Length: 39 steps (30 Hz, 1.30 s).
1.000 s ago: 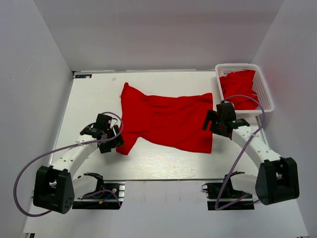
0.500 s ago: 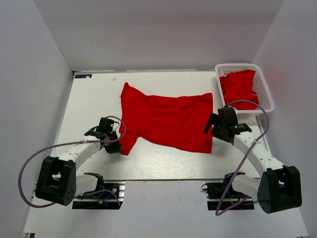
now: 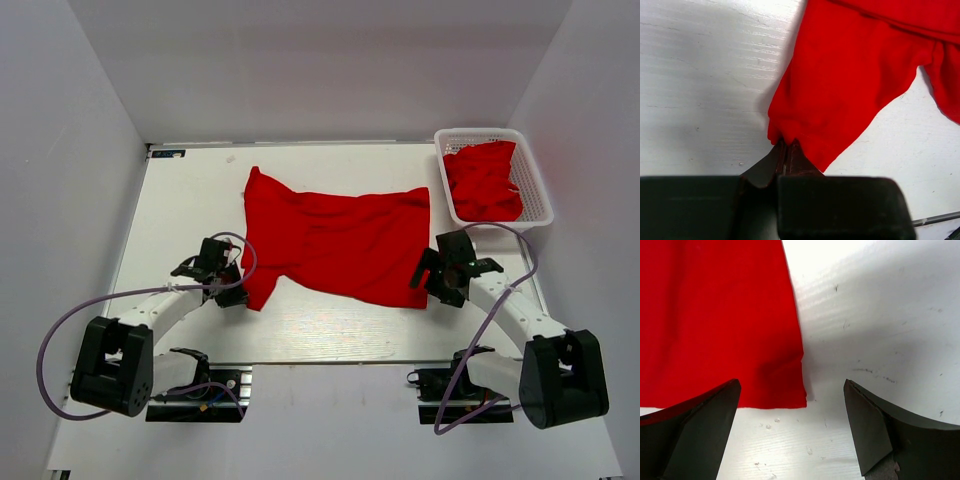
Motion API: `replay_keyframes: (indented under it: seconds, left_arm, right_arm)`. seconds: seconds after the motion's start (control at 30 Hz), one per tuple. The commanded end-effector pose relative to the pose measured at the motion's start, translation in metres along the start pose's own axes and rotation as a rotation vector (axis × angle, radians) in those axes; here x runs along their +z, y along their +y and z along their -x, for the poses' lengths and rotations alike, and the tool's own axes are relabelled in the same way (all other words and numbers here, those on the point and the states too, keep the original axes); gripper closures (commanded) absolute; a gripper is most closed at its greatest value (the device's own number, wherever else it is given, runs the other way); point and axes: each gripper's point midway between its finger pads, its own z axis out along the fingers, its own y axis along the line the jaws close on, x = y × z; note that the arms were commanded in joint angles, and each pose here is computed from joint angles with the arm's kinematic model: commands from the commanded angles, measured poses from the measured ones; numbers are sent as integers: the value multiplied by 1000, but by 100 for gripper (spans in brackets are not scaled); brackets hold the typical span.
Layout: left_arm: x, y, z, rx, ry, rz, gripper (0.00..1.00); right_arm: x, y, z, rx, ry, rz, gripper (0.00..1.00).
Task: Fold and stack the t-shirts
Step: Flatten out the tshirt
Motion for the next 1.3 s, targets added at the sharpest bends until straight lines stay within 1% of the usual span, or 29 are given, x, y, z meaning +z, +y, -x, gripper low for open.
replay_keyframes:
  seconds: [0.0, 0.1, 0.2, 0.27, 0.3, 0.33, 0.37, 0.4, 0.43, 0.53, 0.6, 0.67, 0.7, 0.73, 0.77, 0.8, 0.83, 0.87, 0.9, 0.93, 0.97, 1.0, 1.03, 1.1, 1.13, 1.17, 1.2, 1.23, 1.27]
  left_arm:
    - [-1, 0, 3, 27, -33, -10, 100]
    - [-1, 0, 3, 27, -33, -10, 100]
    - [-1, 0, 3, 26, -25, -5, 100]
    - [-2, -2, 6, 27, -33, -9, 100]
    - [-1, 0, 3, 34, -17, 0, 100]
    - [-1, 0, 3, 34, -17, 0, 100]
    - [-2, -2, 7, 35, -26, -5, 100]
    - [-3, -1, 5, 34, -19, -1, 100]
    - [-4, -2, 9, 35, -31, 2, 100]
    - [-8, -5, 14, 35, -31, 3, 100]
    - [-13, -8, 19, 44, -33, 2, 100]
    - [-23, -19, 33, 49, -77, -25, 100]
    - [-30, -24, 43, 51, -117, -38, 100]
    - [-42, -33, 60, 54, -167, -52, 100]
    - [-51, -39, 74, 67, -212, -63, 100]
    - [-64, -43, 89, 74, -269, -57, 100]
    - [-84, -57, 113, 75, -339, -80, 100]
    - [-101, -64, 129, 92, -399, -91, 100]
    - [-128, -77, 157, 107, -495, -103, 100]
    - [-144, -84, 172, 115, -551, -114, 100]
    - [-162, -90, 185, 124, -613, -127, 100]
    - [-179, -91, 199, 120, -672, -107, 100]
    - [-212, -103, 220, 128, -771, -134, 100]
    - [-243, -109, 242, 138, -863, -120, 100]
    - [-280, -117, 255, 156, -948, -137, 100]
    - [-293, -122, 263, 170, -976, -142, 100]
    - [-326, -129, 273, 167, -1048, -160, 100]
    - [-340, -134, 281, 196, -1093, -160, 100]
    - [-356, -139, 283, 219, -1127, -181, 100]
  right_arm:
    - [2, 3, -19, 7, 80, 23, 10]
    - [5, 1, -30, 13, 116, 24, 10]
    - [9, 5, -32, 26, 116, 46, 10]
    - [13, 11, -30, 29, 110, 80, 21]
    - [13, 17, -35, 27, 140, 110, 26]
    - [13, 18, -37, 27, 151, 122, 42]
    - [15, 17, -40, 24, 160, 119, 49]
    - [18, 16, -41, 29, 170, 108, 52]
    - [20, 13, -40, 31, 161, 87, 65]
    - [22, 10, -42, 31, 176, 69, 100]
    - [19, 15, -37, 24, 168, 88, 100]
    - [11, 25, -18, 15, 107, 123, 100]
    - [8, 28, -11, -3, 85, 133, 100]
    - [-3, 37, 9, -21, 17, 162, 100]
    - [-9, 42, 19, -31, -12, 177, 100]
    - [-19, 50, 42, -56, -85, 187, 100]
    - [-37, 62, 66, -63, -160, 220, 100]
    - [-46, 66, 81, -64, -212, 228, 100]
    - [-77, 84, 115, -87, -333, 284, 100]
    - [-87, 88, 128, -84, -378, 291, 100]
    - [-103, 91, 146, -77, -458, 299, 100]
    - [-135, 101, 170, -77, -558, 335, 100]
    - [-153, 100, 186, -64, -639, 330, 100]
    - [-191, 102, 212, -45, -776, 344, 100]
    - [-216, 106, 229, -41, -860, 364, 100]
    - [-243, 107, 237, -37, -925, 385, 100]
    - [-257, 104, 244, -26, -975, 381, 100]
    - [-287, 108, 256, -26, -1058, 412, 100]
    - [-308, 106, 258, -24, -1107, 430, 100]
